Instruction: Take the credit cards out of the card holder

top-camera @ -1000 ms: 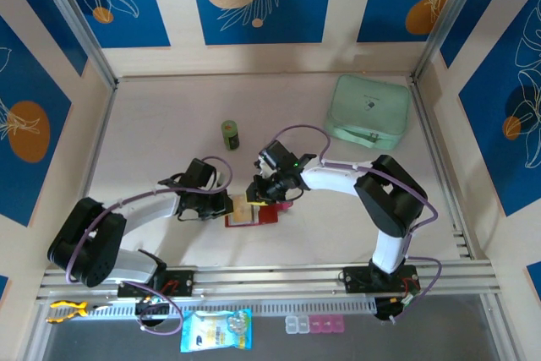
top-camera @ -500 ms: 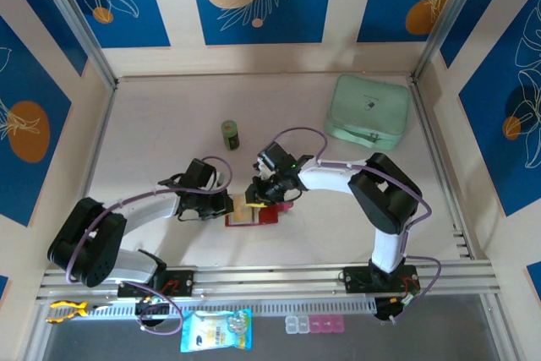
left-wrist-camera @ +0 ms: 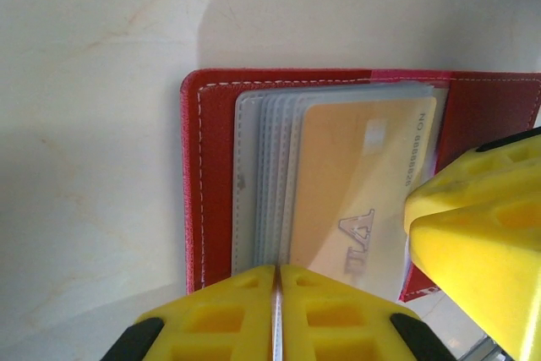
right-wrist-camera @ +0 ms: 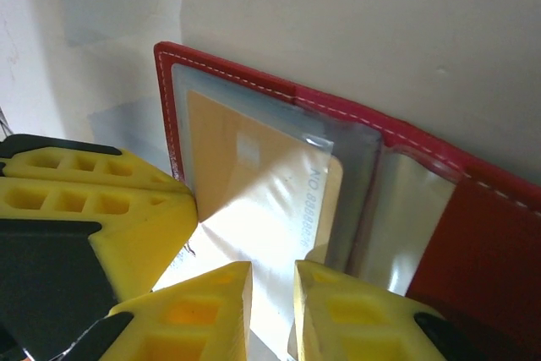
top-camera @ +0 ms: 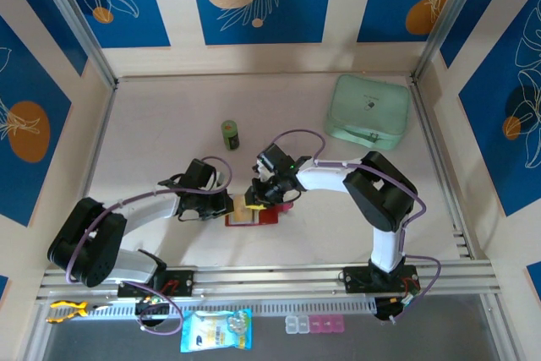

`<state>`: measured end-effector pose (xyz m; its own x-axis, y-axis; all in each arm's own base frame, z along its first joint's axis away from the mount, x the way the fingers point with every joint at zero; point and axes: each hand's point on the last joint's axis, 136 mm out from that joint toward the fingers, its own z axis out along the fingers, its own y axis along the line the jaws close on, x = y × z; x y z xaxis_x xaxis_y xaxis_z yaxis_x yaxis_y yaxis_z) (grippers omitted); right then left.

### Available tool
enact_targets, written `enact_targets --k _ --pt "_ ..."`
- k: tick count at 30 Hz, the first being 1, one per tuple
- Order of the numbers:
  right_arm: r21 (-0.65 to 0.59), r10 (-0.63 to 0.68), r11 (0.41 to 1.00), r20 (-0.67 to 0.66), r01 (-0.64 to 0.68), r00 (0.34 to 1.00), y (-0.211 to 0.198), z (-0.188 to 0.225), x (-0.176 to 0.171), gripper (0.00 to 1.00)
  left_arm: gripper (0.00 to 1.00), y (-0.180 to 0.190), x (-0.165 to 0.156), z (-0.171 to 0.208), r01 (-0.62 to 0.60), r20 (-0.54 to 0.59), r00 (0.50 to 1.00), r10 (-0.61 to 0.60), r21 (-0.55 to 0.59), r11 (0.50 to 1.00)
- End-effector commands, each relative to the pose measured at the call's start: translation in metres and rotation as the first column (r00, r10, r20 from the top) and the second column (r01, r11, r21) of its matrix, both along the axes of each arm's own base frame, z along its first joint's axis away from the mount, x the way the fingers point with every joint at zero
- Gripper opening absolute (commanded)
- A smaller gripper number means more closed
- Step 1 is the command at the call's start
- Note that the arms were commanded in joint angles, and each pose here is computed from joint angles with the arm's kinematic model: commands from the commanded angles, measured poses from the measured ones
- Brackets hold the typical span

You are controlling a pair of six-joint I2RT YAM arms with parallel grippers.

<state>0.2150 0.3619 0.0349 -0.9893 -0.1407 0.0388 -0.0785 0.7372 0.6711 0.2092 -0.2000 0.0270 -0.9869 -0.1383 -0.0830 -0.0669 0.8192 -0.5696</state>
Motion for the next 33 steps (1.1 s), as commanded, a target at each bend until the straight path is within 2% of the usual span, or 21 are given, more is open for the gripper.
enact_targets --k 1,7,20,28,33 --pt "0.034 0.016 0.999 -0.046 -0.015 0.999 0.005 -0.002 -0.006 0.20 0.11 0.003 -0.012 -0.011 0.006 -0.046 0.999 -0.005 0.022 1.000" --pt "0.025 0.006 1.000 -0.062 -0.005 0.998 0.003 -0.006 -0.006 0.21 0.11 0.002 -0.012 -0.009 0.002 -0.049 0.999 -0.001 0.014 1.000" --pt "-0.116 -0.013 0.993 -0.008 0.012 1.000 -0.022 -0.009 -0.006 0.22 0.11 0.003 -0.017 -0.012 -0.001 -0.058 0.998 0.002 0.025 1.000" --pt "-0.106 0.001 0.994 0.025 0.002 1.000 -0.022 -0.002 -0.003 0.22 0.11 0.001 -0.023 -0.015 0.002 -0.072 0.997 0.000 0.026 1.000" --pt "-0.002 0.030 1.000 0.045 -0.030 0.999 -0.009 0.015 -0.006 0.24 0.11 -0.003 -0.017 -0.004 0.003 -0.049 0.999 -0.002 0.012 1.000"
